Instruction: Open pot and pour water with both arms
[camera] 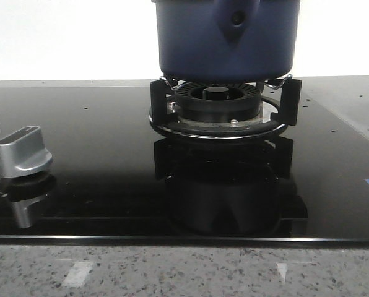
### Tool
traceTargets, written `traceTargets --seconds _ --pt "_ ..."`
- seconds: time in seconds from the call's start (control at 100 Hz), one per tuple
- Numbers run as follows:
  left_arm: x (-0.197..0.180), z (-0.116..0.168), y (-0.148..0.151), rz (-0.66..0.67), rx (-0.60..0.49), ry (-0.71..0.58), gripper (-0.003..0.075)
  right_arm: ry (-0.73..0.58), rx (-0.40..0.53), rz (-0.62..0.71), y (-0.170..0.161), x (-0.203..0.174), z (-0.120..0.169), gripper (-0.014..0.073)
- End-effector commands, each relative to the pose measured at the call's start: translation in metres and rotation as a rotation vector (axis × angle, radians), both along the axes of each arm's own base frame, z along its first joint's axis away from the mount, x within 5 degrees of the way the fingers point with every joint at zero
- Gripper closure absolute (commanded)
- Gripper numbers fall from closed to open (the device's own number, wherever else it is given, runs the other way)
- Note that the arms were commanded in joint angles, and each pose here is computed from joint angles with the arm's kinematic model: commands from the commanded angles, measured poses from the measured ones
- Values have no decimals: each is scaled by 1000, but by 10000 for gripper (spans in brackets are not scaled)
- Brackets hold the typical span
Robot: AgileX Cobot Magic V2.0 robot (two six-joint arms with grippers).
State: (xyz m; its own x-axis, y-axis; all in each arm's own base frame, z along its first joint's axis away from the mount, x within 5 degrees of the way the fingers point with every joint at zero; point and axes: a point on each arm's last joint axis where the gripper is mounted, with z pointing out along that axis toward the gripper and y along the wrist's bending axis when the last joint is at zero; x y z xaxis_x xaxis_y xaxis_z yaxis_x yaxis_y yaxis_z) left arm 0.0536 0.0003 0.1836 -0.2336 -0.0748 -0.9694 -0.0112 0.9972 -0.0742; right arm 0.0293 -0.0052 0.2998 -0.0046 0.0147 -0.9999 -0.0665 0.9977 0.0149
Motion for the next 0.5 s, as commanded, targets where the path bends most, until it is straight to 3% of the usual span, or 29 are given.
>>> traceTargets --seconds 0.0,0.19,0.32,0.49 --pt "0 -5 0 2 -2 -40 740 -90 -14 16 1 -1 14 669" --pt "0 -5 0 2 -2 -40 740 -2 -28 -4 1 4 -3 669" --pt "0 -5 0 2 -2 -40 740 131 -44 -52 0 15 -40 669" --pt "0 -5 0 2 -2 -40 740 140 -49 -82 2 28 -86 669"
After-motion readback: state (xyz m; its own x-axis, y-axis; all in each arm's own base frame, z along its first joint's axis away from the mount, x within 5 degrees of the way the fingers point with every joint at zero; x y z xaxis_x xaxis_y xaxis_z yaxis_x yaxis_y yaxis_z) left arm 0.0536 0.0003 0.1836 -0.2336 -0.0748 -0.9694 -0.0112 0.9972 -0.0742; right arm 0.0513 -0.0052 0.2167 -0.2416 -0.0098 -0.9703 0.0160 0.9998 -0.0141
